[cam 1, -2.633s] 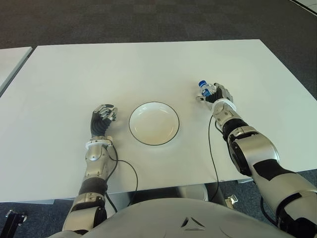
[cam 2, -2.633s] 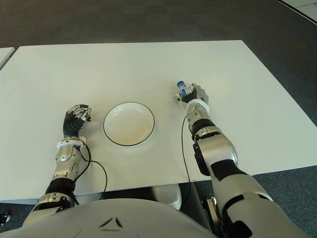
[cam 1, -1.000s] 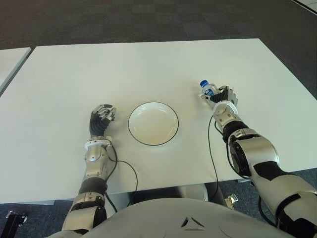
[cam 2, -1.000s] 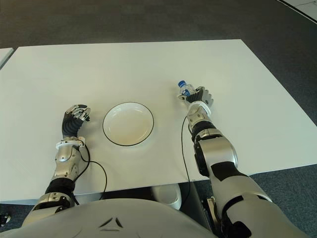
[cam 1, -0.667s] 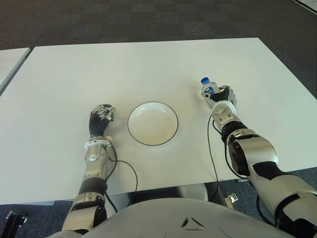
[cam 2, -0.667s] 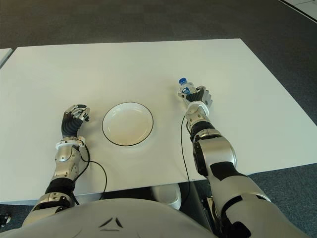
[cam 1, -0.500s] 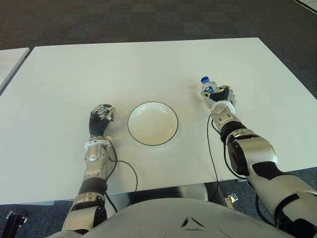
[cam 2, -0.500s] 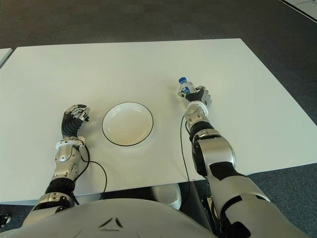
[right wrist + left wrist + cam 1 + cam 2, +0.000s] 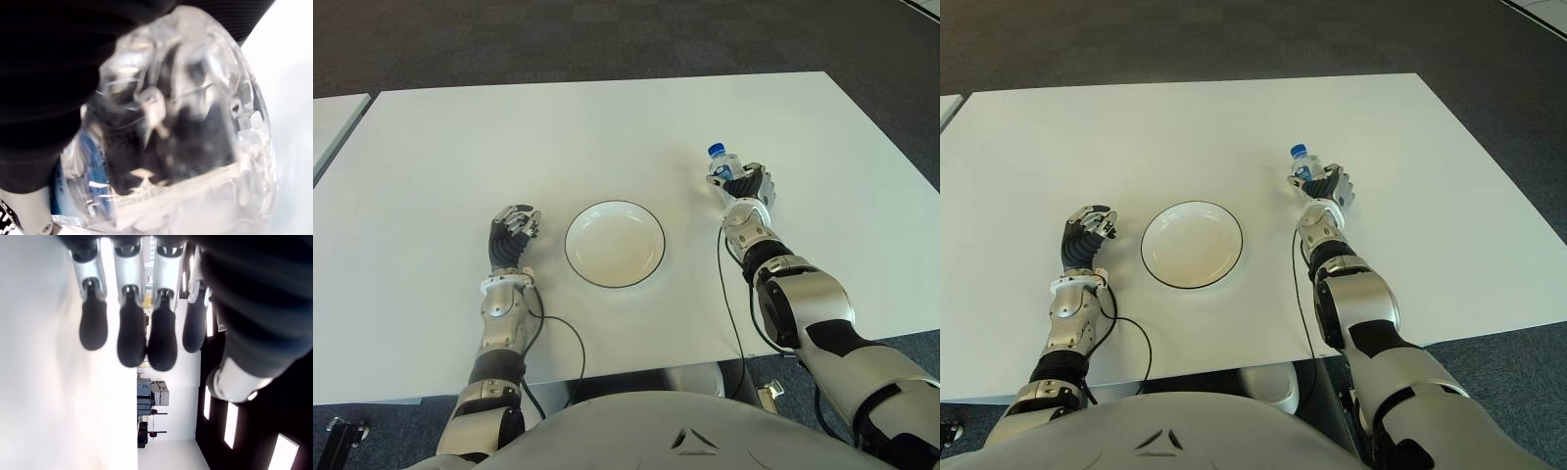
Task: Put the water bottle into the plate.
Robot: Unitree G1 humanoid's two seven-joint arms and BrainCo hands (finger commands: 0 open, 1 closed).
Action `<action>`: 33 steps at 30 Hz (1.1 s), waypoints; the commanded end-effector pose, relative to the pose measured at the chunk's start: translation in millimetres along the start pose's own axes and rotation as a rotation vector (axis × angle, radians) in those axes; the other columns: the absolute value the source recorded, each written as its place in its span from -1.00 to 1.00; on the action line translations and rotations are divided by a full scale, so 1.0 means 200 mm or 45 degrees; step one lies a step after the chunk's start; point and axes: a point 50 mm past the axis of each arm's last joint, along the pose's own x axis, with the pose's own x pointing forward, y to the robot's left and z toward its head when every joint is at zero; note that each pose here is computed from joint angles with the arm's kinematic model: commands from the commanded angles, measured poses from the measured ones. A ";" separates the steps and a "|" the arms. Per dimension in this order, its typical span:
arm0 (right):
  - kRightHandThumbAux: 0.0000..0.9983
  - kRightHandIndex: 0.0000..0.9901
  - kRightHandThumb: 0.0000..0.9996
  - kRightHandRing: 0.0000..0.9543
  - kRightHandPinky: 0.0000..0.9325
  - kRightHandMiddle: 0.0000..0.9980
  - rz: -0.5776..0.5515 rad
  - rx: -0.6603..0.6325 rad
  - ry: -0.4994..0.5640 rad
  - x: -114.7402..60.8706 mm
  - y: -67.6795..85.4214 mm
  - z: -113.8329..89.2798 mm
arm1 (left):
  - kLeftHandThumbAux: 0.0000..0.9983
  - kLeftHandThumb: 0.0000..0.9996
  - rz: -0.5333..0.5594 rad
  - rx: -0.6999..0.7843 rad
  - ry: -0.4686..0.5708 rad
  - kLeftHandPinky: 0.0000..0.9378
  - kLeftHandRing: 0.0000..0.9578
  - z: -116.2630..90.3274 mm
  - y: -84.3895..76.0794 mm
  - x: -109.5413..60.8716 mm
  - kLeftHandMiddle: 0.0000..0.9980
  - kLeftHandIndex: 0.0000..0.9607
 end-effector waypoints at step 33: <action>0.45 -0.11 0.42 0.86 0.86 0.78 0.096 0.281 -1.085 -0.29 -0.06 0.52 | 0.42 0.42 0.014 -0.015 0.106 0.33 0.36 -0.08 0.01 -0.05 0.36 -0.09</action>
